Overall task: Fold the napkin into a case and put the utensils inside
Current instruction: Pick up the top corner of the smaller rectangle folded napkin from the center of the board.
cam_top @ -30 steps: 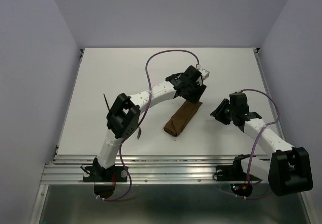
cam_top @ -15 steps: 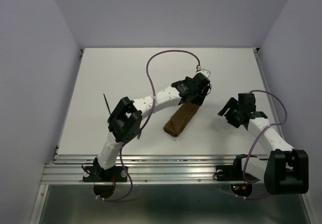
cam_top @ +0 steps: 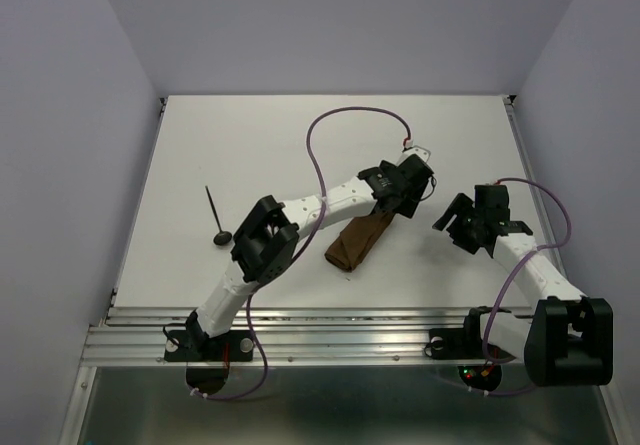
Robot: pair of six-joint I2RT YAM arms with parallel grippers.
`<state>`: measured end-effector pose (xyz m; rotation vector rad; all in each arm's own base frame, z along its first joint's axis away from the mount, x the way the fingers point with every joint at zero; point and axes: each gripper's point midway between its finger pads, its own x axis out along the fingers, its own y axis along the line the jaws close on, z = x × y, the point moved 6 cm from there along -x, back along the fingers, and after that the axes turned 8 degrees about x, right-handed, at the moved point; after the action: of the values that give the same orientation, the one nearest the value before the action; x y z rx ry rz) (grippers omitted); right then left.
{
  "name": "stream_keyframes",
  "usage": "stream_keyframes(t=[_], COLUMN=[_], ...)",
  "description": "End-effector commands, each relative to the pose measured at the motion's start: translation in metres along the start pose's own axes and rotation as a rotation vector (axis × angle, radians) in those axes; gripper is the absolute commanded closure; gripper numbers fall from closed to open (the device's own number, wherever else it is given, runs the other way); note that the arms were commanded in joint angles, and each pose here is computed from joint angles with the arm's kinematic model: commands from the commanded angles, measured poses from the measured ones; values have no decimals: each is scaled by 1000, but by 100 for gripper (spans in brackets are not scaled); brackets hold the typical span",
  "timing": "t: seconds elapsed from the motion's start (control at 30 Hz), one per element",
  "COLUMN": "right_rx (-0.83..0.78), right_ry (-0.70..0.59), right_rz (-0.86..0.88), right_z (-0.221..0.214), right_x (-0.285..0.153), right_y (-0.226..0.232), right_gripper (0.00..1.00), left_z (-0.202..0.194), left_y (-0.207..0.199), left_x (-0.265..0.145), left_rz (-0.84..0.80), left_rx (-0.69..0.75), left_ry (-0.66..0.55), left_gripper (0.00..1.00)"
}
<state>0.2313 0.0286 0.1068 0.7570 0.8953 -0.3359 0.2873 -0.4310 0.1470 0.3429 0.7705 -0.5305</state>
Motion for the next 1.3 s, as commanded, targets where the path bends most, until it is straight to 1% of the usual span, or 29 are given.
stream_keyframes(t=[0.0,0.17,0.27,0.4,0.5,0.57,0.63,0.73,0.93,0.97,1.0,1.07,1.17,1.2,1.27], right_rx=[-11,-10,-10,-8,-7,-7,-8,-8,-8,-8,-10,-8,-9,-10,-9], right_ry=[-19,-20,-21,-22,-24,-25,-22,-16,-5,-4,-4,0,7,10,12], right_rz=[29,26,27,28,28,29,31,30,36,35,37,39,40,43,43], right_z=[9,9,9,10,10,10,10,9,8,8,7,7,6,6,5], right_x=[-6,-6,-5,-6,-6,-6,-6,-5,-5,-4,-4,-4,-4,-4,-4], right_y=[8,7,7,8,8,9,9,8,9,9,9,9,9,9,9], right_gripper=[27,27,27,27,27,27,27,27,27,27,27,27,27,27,27], left_z=[7,1,1,-1,-1,0,2,5,13,17,16,17,20,17,16], left_y=[-2,-5,-5,-4,-1,-1,1,2,5,6,7,8,11,11,13], left_x=[5,17,19,22,23,23,22,17,6,3,2,1,-6,-7,-8], left_rz=[3,6,9,16,18,17,13,2,-43,-58,-71,-79,-90,-92,-103], left_rx=[-20,-12,-2,2,0,-1,-1,2,-15,-24,-24,-28,-33,-29,-34], left_ry=[-15,2,6,7,10,7,4,-5,-35,-47,-45,-44,-59,-56,-55], left_gripper=[26,33,34,38,50,53,58,59,59,62,68,71,71,68,68])
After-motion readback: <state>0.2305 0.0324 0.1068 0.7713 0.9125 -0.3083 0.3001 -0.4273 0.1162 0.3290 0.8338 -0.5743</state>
